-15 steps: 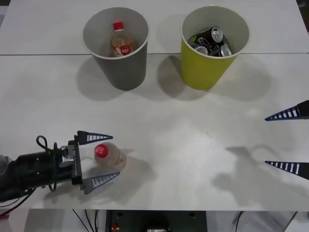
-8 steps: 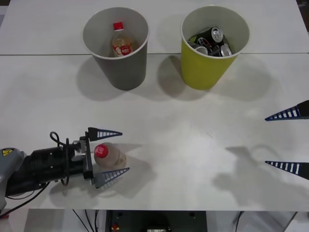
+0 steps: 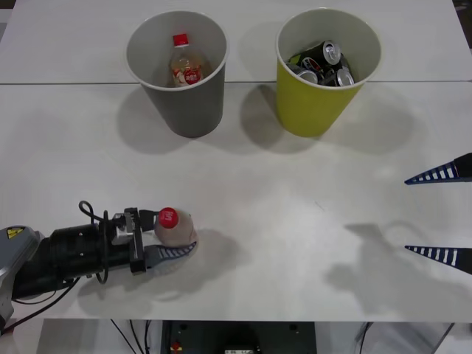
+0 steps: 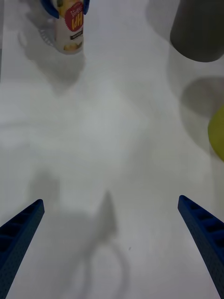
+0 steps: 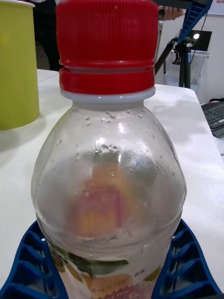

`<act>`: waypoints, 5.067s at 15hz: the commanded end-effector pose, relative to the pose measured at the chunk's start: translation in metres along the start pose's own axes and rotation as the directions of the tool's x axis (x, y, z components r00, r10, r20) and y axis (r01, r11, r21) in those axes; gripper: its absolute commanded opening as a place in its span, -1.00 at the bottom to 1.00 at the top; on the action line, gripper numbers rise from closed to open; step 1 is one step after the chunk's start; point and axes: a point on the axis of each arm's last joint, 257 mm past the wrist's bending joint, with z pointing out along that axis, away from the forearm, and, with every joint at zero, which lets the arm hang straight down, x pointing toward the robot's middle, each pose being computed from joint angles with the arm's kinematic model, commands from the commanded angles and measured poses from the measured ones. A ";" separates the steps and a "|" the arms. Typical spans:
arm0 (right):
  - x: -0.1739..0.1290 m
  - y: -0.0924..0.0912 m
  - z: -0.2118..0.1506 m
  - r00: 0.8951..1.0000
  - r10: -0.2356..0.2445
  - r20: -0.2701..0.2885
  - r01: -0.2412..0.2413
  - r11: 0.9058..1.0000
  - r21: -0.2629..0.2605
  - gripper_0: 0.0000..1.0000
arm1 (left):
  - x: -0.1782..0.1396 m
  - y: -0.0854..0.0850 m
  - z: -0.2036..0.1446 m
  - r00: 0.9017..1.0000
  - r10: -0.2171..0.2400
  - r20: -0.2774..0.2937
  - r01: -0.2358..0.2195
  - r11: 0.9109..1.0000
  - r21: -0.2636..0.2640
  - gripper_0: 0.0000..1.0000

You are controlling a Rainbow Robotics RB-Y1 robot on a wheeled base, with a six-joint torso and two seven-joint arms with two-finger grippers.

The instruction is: Put the can into the green bin and the plastic bottle into the gray bin

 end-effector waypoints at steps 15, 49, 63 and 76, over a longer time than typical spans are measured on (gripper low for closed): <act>0.000 0.000 0.000 1.000 0.000 0.000 0.000 1.000 0.000 1.00 | -0.052 0.058 -0.099 0.906 -0.197 -0.375 0.205 0.979 -0.017 -1.00; 0.000 0.000 0.000 1.000 0.000 0.000 0.000 1.000 0.000 1.00 | -0.273 0.282 0.038 0.581 -0.400 -0.709 0.139 0.907 -0.398 -0.98; 0.000 0.000 0.000 1.000 0.000 0.000 0.000 1.000 0.000 1.00 | -0.276 0.292 0.051 0.619 -0.442 -0.649 0.191 0.887 -0.421 1.00; 0.000 0.000 0.000 1.000 0.000 0.000 0.000 1.000 0.000 1.00 | -0.247 0.245 -0.079 0.668 -0.349 -0.657 0.230 0.937 -0.264 1.00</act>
